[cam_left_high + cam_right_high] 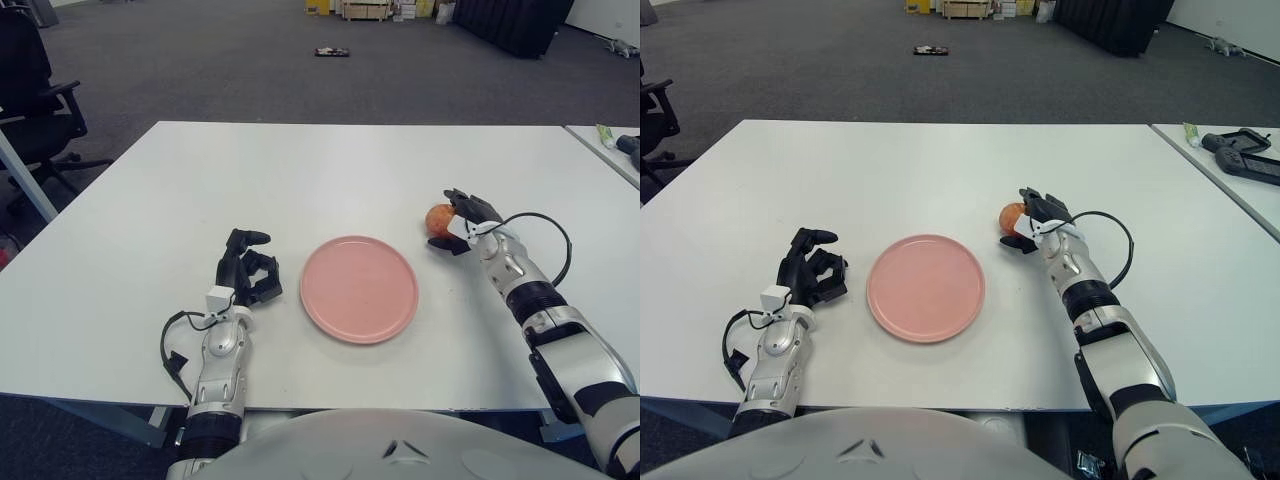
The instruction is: Put the apple into the plate.
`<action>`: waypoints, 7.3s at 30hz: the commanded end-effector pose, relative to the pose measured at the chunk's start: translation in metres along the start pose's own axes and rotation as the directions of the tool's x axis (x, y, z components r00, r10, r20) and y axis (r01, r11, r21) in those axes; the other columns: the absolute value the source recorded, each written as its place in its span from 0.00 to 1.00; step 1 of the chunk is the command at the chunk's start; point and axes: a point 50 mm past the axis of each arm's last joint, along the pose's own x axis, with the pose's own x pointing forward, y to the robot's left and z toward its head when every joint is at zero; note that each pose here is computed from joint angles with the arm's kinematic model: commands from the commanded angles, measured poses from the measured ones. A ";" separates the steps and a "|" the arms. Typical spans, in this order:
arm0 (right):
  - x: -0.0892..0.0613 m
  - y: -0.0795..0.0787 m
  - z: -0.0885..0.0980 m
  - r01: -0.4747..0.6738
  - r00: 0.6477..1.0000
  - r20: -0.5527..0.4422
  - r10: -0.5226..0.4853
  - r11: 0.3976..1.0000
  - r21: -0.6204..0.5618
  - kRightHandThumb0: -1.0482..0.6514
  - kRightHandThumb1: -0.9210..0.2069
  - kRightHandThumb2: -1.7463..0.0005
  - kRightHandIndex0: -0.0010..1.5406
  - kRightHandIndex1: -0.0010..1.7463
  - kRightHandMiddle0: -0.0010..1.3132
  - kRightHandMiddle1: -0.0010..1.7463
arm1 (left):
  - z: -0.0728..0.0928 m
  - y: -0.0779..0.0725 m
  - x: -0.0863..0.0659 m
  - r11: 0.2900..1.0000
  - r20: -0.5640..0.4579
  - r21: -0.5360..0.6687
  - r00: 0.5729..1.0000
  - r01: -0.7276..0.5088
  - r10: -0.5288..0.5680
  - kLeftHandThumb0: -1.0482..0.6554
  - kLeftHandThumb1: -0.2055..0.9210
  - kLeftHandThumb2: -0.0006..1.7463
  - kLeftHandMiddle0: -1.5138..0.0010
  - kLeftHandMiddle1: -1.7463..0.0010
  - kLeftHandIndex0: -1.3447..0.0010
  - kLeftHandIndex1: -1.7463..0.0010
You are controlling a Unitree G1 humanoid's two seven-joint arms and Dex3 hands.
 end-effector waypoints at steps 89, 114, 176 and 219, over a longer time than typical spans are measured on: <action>-0.003 -0.030 0.018 0.263 0.955 0.162 -0.248 0.962 -0.076 0.61 0.77 0.07 0.53 0.99 0.43 1.00 | -0.009 0.008 -0.005 0.998 -0.069 0.036 0.997 -0.044 0.046 0.61 0.35 0.85 0.54 0.00 0.64 0.01; -0.051 -0.068 0.051 0.463 0.813 0.350 -0.466 0.881 0.097 0.62 0.77 0.08 0.54 0.97 0.44 1.00 | -0.009 0.009 -0.005 0.998 -0.066 0.040 0.997 -0.047 0.049 0.61 0.37 0.83 0.55 0.00 0.65 0.01; -0.122 0.062 0.148 -0.055 0.499 0.804 0.323 0.938 -0.342 0.61 0.82 0.04 0.56 1.00 0.47 1.00 | -0.017 0.007 -0.002 0.997 -0.049 0.059 0.997 -0.056 0.058 0.61 0.31 0.87 0.53 0.00 0.60 0.02; -0.127 0.045 0.140 0.057 0.506 0.839 0.200 0.963 -0.264 0.10 0.19 0.65 0.00 0.25 0.01 0.43 | -0.020 0.007 -0.002 0.994 -0.079 0.084 0.994 -0.065 0.071 0.61 0.33 0.84 0.53 0.00 0.59 0.05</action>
